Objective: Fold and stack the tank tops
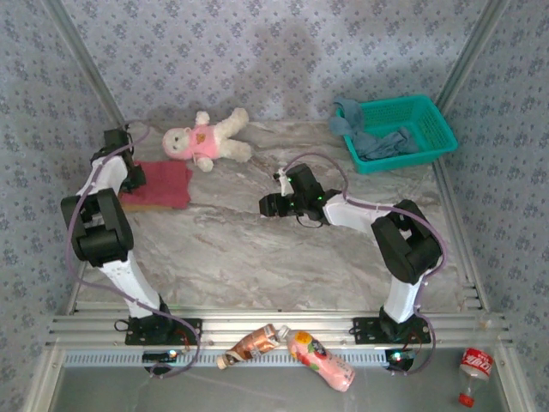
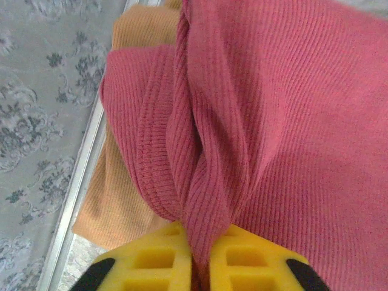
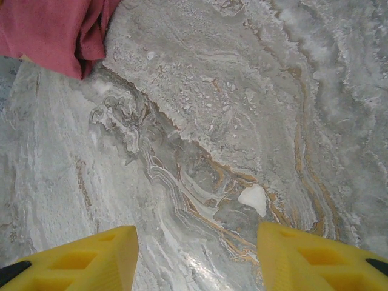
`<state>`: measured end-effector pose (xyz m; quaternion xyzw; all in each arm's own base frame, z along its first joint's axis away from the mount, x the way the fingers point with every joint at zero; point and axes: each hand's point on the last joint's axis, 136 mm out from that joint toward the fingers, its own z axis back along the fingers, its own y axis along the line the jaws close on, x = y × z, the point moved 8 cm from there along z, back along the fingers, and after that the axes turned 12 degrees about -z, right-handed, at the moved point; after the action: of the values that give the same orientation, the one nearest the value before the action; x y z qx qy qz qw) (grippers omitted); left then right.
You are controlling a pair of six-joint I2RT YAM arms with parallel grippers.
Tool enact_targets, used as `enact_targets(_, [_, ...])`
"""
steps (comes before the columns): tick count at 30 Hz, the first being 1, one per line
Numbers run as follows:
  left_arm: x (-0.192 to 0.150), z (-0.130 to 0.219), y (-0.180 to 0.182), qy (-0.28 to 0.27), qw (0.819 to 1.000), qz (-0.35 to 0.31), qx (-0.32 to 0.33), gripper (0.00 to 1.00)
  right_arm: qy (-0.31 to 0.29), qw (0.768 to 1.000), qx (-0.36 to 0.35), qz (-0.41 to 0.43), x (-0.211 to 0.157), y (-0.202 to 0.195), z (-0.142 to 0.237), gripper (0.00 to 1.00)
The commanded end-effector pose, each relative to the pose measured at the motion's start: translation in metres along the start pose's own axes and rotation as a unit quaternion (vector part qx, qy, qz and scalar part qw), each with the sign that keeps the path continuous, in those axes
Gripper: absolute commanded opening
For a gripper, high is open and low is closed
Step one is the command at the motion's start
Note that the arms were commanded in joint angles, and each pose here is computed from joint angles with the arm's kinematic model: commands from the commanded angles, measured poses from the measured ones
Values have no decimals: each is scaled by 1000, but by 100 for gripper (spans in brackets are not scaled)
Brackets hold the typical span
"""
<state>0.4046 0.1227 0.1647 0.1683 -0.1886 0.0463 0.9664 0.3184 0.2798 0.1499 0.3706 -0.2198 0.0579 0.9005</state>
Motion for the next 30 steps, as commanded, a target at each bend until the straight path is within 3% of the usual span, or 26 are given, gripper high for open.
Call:
enact_targets(1, [4,-11,11,21,998,-2,55,17,0,1000,7,-6,-2,3,1,56])
enact_targets(7, [6,-10,15,43,997,7,71,41,-5,1000,-4,-4,1,-1,11,56])
enact_targets(12, [12,14,32,65,991,8,116,60,-21,999,-30,8,16,-7,32,57])
enact_targets(15, [18,35,36,52,992,18,110,70,-38,997,-60,14,28,-18,55,58])
enact_targets(18, [22,59,31,20,998,38,40,82,-55,994,-97,16,44,-34,82,61])
enact_targets(22, [19,91,9,-30,996,46,-76,83,-88,983,-160,18,72,-59,119,64])
enact_targets(30, [1,152,-51,-110,956,62,-266,85,-175,939,-297,-15,147,-119,179,72])
